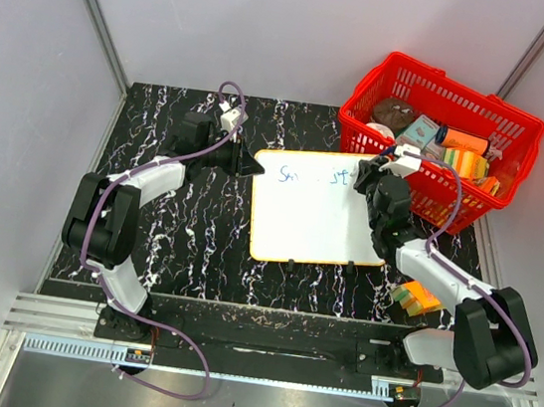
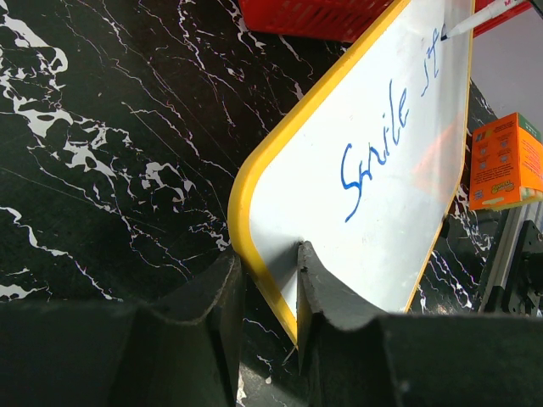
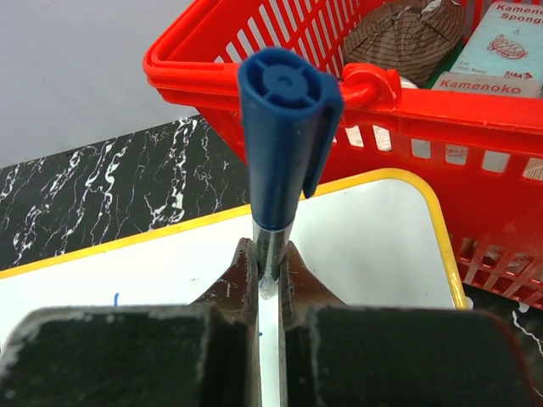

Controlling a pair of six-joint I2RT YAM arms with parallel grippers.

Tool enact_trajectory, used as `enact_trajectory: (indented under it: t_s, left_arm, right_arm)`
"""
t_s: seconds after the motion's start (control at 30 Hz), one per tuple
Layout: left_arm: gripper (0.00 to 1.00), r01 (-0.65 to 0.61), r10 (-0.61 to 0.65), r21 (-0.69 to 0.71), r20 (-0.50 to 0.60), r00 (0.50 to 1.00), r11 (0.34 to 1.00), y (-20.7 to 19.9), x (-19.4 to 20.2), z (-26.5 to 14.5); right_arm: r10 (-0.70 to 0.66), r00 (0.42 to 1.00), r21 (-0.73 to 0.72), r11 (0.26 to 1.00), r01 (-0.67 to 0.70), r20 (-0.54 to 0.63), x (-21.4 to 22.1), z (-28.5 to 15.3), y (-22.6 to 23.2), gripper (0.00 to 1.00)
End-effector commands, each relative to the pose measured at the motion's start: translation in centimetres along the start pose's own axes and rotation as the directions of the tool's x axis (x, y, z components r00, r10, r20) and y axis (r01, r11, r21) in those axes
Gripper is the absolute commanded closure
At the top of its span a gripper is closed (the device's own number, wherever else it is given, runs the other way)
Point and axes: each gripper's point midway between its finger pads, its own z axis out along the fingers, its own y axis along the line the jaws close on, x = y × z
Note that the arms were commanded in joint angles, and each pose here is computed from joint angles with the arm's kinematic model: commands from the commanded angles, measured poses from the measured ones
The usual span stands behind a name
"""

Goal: Write a sentence on the whiteboard

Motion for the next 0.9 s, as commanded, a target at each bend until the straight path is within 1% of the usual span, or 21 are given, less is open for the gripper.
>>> enact_trajectory:
  t_s: [0.0,0.33,0.67,0.87]
  left_arm:
    - [1.0,-0.075,0.057,-0.099,-0.168,0.984,0.992,2.4,6.1,1.5]
    - [1.0,-0.076,0.059,-0.098,-0.17,0.984,0.992,2.4,6.1,1.5]
    - [1.0,-0.077,0.059,-0.1,-0.171,0.983,0.992,2.4,6.1,1.5]
    - [1.0,-0.078,0.059,-0.1,-0.173,0.983,0.992,2.4,6.2,1.6]
  right_arm:
    - [-0.001,0.999,0.002,1.0,0.002,-0.036,1.1,-0.7,-0.7,1.0]
    - [-0.002,0.999,0.017,1.0,0.003,-0.048,1.6,-1.7,-1.4,1.0]
    - [-0.03,1.0,0.072,0.997,0.03,-0.006,-0.3,-0.5,-1.6,1.0]
    - [-0.032,0.999,0.069,0.997,0.031,0.015,-1.3,-0.1,-1.2,1.0]
